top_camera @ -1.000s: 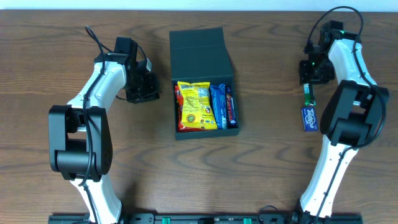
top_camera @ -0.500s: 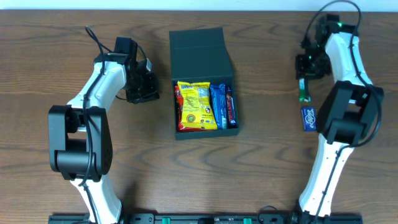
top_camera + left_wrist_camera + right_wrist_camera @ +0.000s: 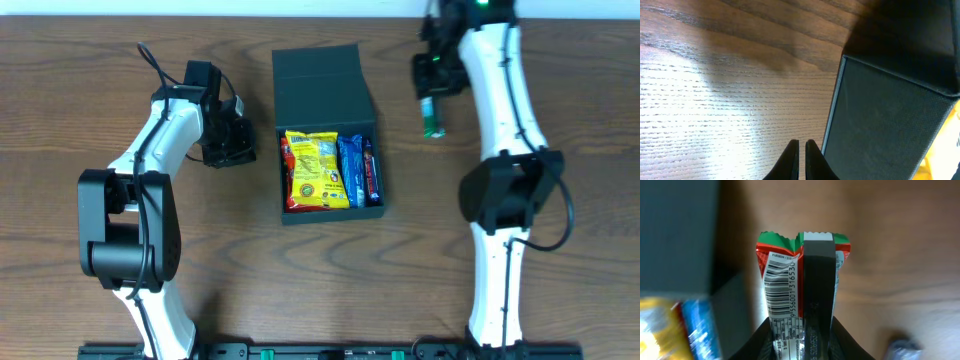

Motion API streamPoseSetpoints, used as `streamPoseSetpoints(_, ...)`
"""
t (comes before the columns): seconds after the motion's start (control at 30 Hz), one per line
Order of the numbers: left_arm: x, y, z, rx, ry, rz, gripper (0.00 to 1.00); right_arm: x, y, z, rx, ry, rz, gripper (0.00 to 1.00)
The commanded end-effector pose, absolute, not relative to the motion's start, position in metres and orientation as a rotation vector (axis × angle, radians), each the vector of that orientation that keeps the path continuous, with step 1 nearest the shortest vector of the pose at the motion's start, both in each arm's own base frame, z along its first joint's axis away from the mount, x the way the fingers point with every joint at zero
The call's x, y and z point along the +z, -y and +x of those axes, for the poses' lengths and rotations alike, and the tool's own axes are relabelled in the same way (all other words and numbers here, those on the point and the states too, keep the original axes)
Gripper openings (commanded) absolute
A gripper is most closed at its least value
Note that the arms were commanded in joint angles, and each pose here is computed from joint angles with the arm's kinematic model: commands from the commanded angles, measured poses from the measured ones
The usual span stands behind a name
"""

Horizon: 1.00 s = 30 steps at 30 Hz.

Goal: Pack container
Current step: 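Carry the green-red bar into the box and release it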

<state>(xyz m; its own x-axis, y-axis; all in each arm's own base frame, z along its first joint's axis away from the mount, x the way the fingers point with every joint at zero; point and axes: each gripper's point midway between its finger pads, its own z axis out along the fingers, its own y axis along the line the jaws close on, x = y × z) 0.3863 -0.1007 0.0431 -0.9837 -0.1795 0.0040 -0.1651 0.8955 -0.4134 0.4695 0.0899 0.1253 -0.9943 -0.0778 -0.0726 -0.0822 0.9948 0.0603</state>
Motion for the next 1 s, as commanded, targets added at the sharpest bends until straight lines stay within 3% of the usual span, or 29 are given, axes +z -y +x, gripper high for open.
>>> streamPoseSetpoints(0.0,0.054,0.099,0.392,-0.647,-2.995,-0.244,0.08,0.129,-0.126,0.451,0.135,-3.108,-0.124,0.24)
streamPoseSetpoints(0.23,0.054,0.099,0.392,-0.647,-2.995,-0.236,0.08,0.124,-0.178,0.423,0.119,-3.155,-0.231,0.22)
streamPoseSetpoints(0.33,0.054,0.099,0.392,-0.646,-2.994,-0.220,0.07,0.112,-0.187,0.410,0.095,-3.204,-0.264,0.19)
streamPoseSetpoints(0.63,0.054,0.099,0.392,-0.646,-2.994,-0.217,0.07,0.070,-0.201,0.377,0.037,-3.333,-0.336,0.21)
streamPoseSetpoints(0.97,0.054,0.099,0.392,-0.647,-2.994,-0.217,0.08,0.045,-0.196,0.395,-0.023,-3.278,-0.159,0.25)
